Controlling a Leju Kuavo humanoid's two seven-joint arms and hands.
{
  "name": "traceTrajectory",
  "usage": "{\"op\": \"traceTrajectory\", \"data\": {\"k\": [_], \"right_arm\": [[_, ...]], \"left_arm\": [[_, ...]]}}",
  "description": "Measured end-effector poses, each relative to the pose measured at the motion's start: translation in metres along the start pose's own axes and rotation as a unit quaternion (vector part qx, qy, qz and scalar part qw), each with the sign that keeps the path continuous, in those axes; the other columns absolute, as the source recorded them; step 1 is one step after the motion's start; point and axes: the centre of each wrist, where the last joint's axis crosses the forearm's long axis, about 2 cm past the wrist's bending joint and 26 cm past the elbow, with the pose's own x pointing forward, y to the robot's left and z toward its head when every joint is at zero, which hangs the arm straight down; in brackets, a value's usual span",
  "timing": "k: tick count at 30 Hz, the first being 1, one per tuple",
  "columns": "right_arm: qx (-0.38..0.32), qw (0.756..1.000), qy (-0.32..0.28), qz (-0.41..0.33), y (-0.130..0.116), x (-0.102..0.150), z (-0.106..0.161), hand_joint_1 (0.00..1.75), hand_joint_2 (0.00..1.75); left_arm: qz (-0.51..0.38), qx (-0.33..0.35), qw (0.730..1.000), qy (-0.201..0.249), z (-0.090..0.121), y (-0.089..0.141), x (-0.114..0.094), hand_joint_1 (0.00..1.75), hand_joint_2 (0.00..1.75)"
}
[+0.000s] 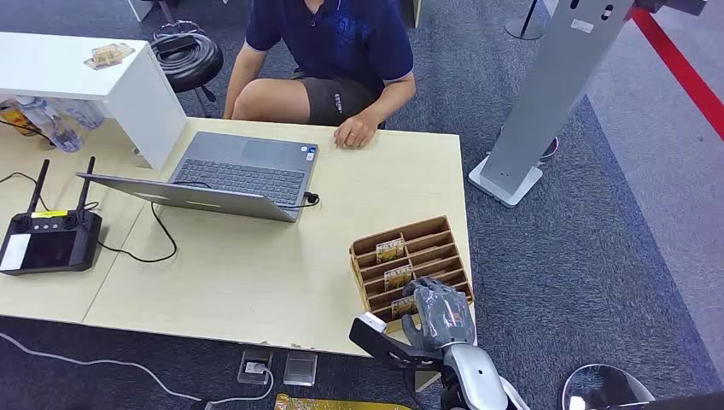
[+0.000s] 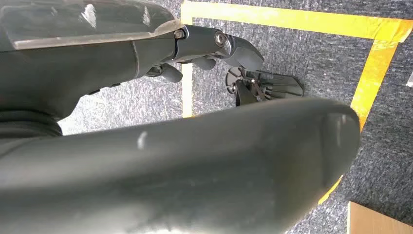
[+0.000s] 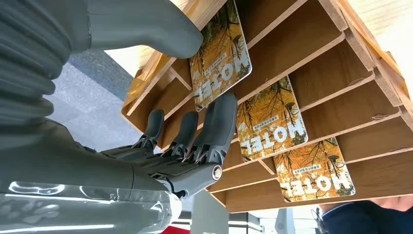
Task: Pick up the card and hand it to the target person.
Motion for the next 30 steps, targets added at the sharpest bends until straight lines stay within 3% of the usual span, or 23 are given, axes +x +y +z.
{"op": "traceTrajectory", "data": {"k": [19, 30], "right_arm": [[0.001, 1.0, -0.005, -0.004, -0.0009, 0.0024, -0.0015, 0.94, 1.75], [0.004, 1.0, -0.007, -0.003, 0.0002, 0.0036, -0.0016, 0.89, 1.75]], "left_arm": [[0.003, 0.0, 1.0, -0.001, 0.0001, 0.001, 0.0004, 0.0, 0.0], [0.007, 0.0, 1.0, -0.002, 0.0001, 0.0011, 0.0008, 0.0, 0.0]]}}
